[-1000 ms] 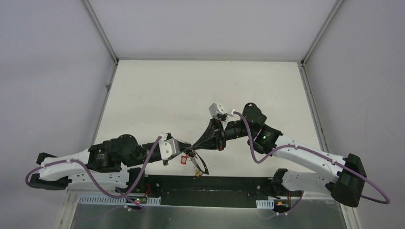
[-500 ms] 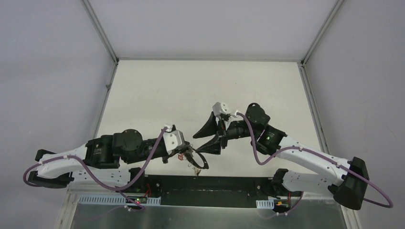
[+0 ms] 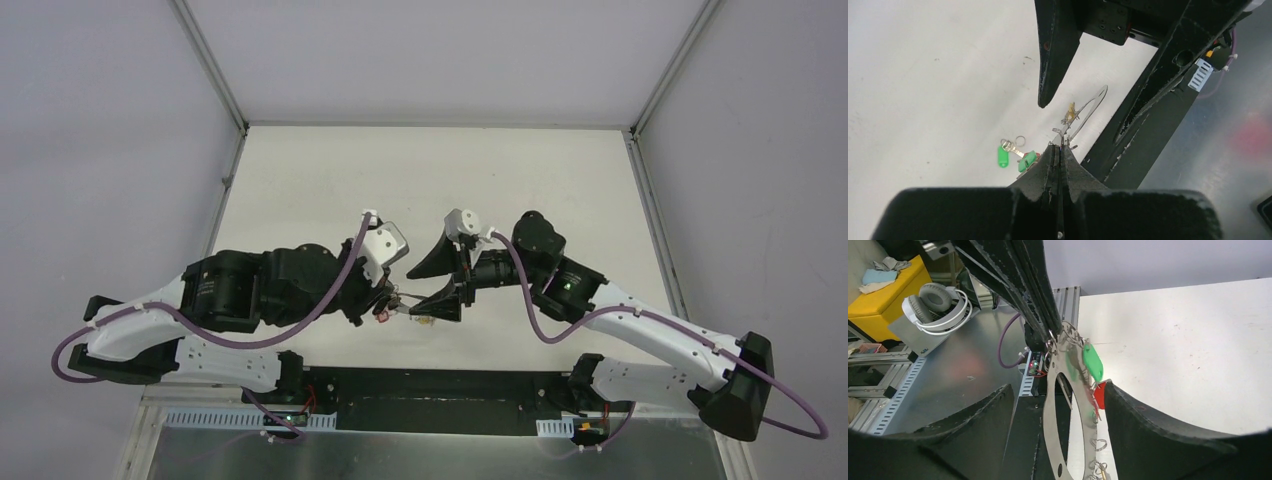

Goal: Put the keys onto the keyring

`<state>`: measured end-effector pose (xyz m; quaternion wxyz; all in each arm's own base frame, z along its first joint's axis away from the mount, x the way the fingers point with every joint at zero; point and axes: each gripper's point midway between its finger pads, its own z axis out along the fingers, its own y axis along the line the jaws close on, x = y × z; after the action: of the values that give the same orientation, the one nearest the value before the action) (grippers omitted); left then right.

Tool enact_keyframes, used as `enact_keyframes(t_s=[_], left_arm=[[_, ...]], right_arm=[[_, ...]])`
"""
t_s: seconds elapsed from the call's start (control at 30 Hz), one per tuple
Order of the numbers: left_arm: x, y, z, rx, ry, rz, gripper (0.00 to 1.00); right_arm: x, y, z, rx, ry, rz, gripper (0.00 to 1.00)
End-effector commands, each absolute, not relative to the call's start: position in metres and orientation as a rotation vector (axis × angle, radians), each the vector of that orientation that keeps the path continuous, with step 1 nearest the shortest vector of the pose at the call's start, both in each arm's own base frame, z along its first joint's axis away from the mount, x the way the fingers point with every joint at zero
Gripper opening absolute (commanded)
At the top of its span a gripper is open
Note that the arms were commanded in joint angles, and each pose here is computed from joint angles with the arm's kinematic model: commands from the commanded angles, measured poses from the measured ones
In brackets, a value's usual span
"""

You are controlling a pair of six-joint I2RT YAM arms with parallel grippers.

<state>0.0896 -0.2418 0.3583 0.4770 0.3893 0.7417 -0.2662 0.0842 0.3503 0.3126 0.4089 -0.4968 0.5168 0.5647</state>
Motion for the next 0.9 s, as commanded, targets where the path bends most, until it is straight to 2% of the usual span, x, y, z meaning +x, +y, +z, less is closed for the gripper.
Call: enact_keyframes(t_s=[0.0, 0.1, 0.3, 0.6, 0.87], left_arm=[[0.089, -0.231, 0.370, 0.851, 1.921, -0.639, 0.00], [0.087, -0.227, 0.367, 0.846, 1.991, -0.602, 0.00], [0.077, -0.219, 0.364, 0.872, 2.124, -0.546, 0.00], [0.068, -0.220, 0.357, 0.870, 2.232, -0.519, 0.00], [0.087, -0.241, 0.357, 0.858, 2.132, -0.479, 0.00]], right_arm=[[0.094, 0.353, 0.336, -1.227, 1.243, 1.371, 0.68], [0.096, 0.356, 0.341, -1.228, 1.228, 1.372, 0.68], [0.095, 0.365, 0.351, -1.228, 1.202, 1.414, 0.61], [0.088, 0.378, 0.363, -1.187, 1.146, 1.569, 0.44], [0.094, 0.374, 0.360, -1.132, 1.150, 1.560, 0.44]])
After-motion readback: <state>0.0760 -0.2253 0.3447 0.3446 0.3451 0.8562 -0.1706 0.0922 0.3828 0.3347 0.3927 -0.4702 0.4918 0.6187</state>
